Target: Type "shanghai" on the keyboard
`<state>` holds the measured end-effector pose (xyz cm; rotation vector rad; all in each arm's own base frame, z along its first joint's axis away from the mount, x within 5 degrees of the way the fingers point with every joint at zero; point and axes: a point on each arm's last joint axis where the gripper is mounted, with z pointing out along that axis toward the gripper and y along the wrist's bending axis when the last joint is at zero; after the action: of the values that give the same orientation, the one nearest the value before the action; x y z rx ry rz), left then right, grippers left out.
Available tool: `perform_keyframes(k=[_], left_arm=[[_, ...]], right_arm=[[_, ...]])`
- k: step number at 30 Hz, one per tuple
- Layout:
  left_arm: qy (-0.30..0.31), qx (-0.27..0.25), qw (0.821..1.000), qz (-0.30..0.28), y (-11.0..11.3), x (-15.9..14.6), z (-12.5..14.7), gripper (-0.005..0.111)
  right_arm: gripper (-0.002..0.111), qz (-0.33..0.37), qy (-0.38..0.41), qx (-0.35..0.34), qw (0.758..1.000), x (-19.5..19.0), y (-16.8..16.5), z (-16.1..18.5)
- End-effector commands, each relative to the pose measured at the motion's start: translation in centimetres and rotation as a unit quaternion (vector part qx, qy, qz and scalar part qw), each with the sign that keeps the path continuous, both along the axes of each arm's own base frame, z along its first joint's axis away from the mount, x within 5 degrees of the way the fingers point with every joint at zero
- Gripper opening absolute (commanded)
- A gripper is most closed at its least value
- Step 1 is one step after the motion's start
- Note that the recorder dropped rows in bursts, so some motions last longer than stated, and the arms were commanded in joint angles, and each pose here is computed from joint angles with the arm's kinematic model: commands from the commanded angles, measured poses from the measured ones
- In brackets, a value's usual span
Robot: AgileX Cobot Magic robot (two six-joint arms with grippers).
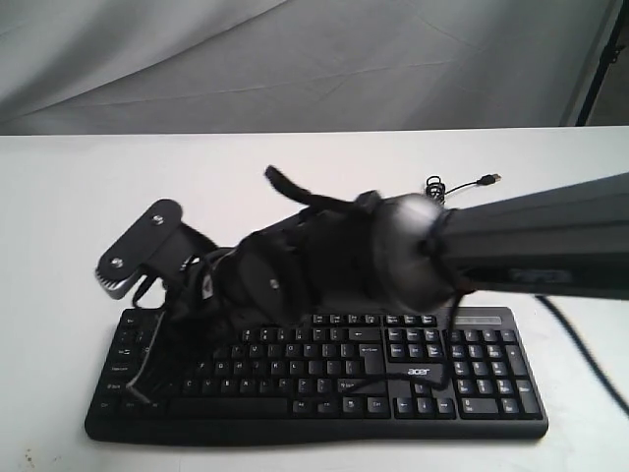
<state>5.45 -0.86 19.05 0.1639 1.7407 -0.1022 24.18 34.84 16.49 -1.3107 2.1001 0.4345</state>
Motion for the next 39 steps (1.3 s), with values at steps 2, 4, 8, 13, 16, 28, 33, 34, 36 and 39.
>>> perform_keyframes(k=[2, 4, 8, 13, 16, 28, 33, 34, 36, 39], left_arm=[[-0.003, 0.001, 1.0, -0.001, 0.0, 0.0, -0.1, 0.0], [-0.003, 0.001, 1.0, -0.001, 0.0, 0.0, -0.1, 0.0], [-0.003, 0.001, 1.0, -0.001, 0.0, 0.0, -0.1, 0.0], [-0.003, 0.001, 1.0, -0.001, 0.0, 0.0, -0.1, 0.0], [-0.003, 0.001, 1.0, -0.001, 0.0, 0.0, -0.1, 0.0], [-0.003, 0.001, 1.0, -0.001, 0.0, 0.0, -0.1, 0.0], [-0.003, 0.001, 1.0, -0.001, 0.0, 0.0, -0.1, 0.0], [-0.003, 0.001, 1.0, -0.001, 0.0, 0.0, -0.1, 0.0], [-0.003, 0.001, 1.0, -0.001, 0.0, 0.0, -0.1, 0.0], [-0.003, 0.001, 1.0, -0.001, 0.0, 0.0, -0.1, 0.0]], right_arm=[[0.0, -0.048, 0.032, 0.001, 0.998, -1.5, -4.9, 1.2], [0.0, -0.053, 0.031, -0.002, 0.998, -2.3, -6.1, 0.8], [0.0, -0.058, 0.034, -0.015, 0.998, -3.1, -7.1, -0.7], [0.0, -0.055, 0.016, -0.008, 0.998, -3.1, -6.9, -1.2], [0.0, -0.04, 0.003, -0.003, 0.999, -3.7, -6.2, -1.5], [0.0, -0.035, -0.011, -0.004, 0.999, -3.8, -5.3, -3.5], [0.0, -0.035, -0.01, -0.007, 0.999, -3.7, -5.2, -4.0], [0.0, -0.035, -0.009, -0.009, 0.999, -3.7, -5.2, -4.1], [0.0, -0.037, -0.008, -0.011, 0.999, -3.6, -5.3, -4.4], [0.0, -0.037, -0.008, -0.012, 0.999, -3.6, -5.3, -4.4]])
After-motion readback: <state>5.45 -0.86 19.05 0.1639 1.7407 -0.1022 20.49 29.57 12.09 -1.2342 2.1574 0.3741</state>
